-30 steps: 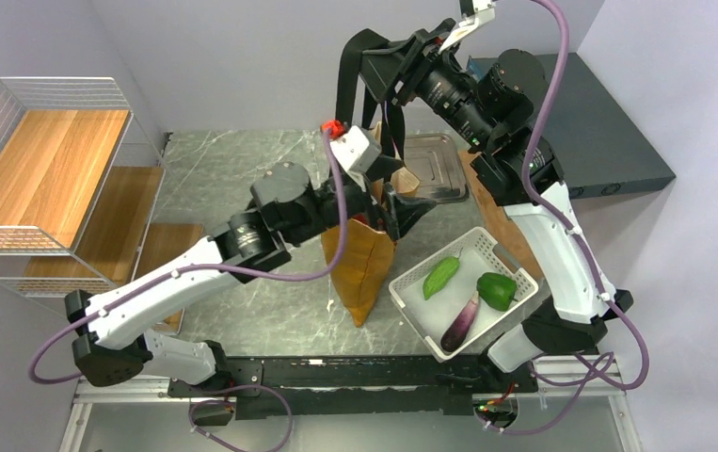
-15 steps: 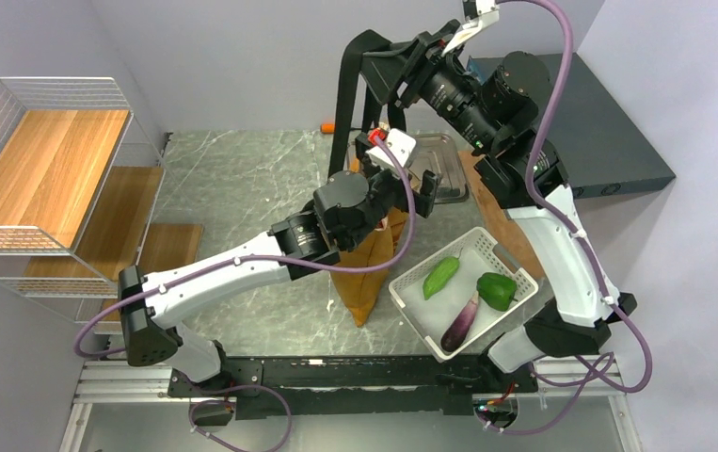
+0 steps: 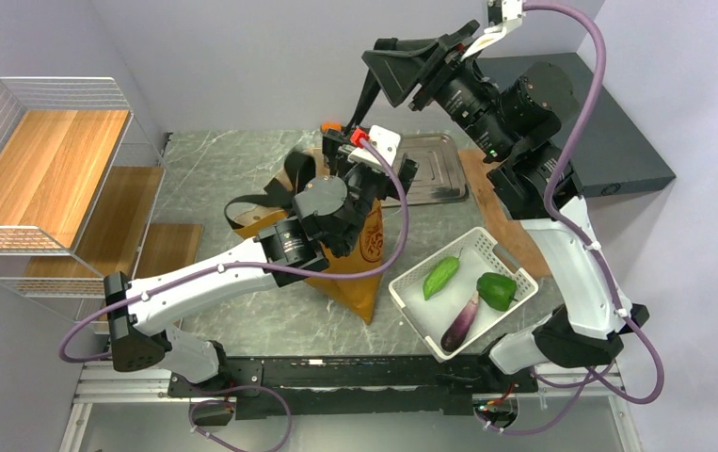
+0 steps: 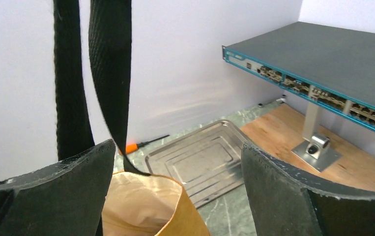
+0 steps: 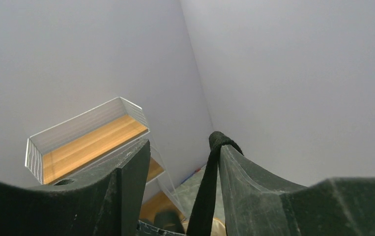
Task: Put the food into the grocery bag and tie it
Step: Tie the grocery bag at the center of the board.
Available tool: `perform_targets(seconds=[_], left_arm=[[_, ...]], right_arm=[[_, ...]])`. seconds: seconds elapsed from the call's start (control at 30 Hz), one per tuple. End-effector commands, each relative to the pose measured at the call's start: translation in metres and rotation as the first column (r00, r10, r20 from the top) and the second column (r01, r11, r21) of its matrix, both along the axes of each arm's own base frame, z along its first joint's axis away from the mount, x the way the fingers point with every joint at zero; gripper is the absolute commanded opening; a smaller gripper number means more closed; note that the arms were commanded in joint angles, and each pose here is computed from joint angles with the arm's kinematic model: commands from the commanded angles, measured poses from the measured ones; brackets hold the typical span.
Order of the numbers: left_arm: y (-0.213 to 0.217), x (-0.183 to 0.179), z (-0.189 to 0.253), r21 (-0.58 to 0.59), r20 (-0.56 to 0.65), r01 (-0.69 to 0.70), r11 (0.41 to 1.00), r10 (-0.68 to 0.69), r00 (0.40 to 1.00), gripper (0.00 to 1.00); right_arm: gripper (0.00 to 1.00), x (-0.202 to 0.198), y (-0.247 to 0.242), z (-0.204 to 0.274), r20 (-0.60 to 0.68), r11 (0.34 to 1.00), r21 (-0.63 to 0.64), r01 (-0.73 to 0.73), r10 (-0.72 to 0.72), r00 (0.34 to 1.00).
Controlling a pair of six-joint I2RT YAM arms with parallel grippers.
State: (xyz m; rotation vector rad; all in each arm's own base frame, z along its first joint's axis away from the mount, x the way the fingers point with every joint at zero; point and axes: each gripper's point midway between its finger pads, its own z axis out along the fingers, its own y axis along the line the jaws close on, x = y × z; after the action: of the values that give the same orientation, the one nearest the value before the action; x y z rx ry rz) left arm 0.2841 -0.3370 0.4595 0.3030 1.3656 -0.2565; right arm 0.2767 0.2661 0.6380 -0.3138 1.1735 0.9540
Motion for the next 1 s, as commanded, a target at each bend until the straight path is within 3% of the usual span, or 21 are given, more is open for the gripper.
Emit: perform_targets(seconds=[0.0, 0.2, 0.33, 0.47, 0.6, 0.73, 0.97], left_arm=[[0.020, 0.008, 0.022, 0.039, 0.070, -0.118, 0.992, 0.115, 0.991, 0.99], [0.019, 0.001, 0.038, 0.005, 0.054, -0.060, 0.998, 0.060, 0.997, 0.99], [0.016, -0.027, 0.071, 0.013, 0.053, 0.149, 0.989, -0.150, 0.987, 1.00], [0.041, -0.059, 0.098, 0.001, 0.004, 0.326, 0.945, -0.326, 0.945, 0.99], [0.089, -0.077, 0.116, -0.074, -0.097, 0.367, 0.927, -0.373, 0.923, 1.00], [0.109, -0.088, 0.089, 0.014, -0.188, 0.398, 0.917, -0.388, 0.902, 1.00], [0.134, -0.073, 0.032, 0.023, -0.389, 0.415, 0.909, -0.374, 0.842, 0.99]], right_arm=[[0.55, -0.045, -0.045, 0.080, 0.238, 0.981, 0.192, 0.015, -0.062, 0.969], [0.55, -0.045, -0.047, 0.079, 0.238, 0.981, 0.191, 0.025, -0.071, 0.969], [0.55, -0.046, -0.053, 0.081, 0.243, 0.980, 0.193, 0.049, -0.096, 0.965], [0.55, -0.047, -0.057, 0.076, 0.237, 0.982, 0.175, 0.072, -0.113, 0.965], [0.55, -0.052, -0.072, 0.067, 0.216, 0.978, 0.169, 0.120, -0.156, 0.964], [0.51, -0.058, -0.084, 0.050, 0.174, 0.977, 0.148, 0.155, -0.180, 0.968], [0.46, -0.073, -0.105, 0.045, 0.142, 0.968, 0.168, 0.186, -0.210, 0.967]])
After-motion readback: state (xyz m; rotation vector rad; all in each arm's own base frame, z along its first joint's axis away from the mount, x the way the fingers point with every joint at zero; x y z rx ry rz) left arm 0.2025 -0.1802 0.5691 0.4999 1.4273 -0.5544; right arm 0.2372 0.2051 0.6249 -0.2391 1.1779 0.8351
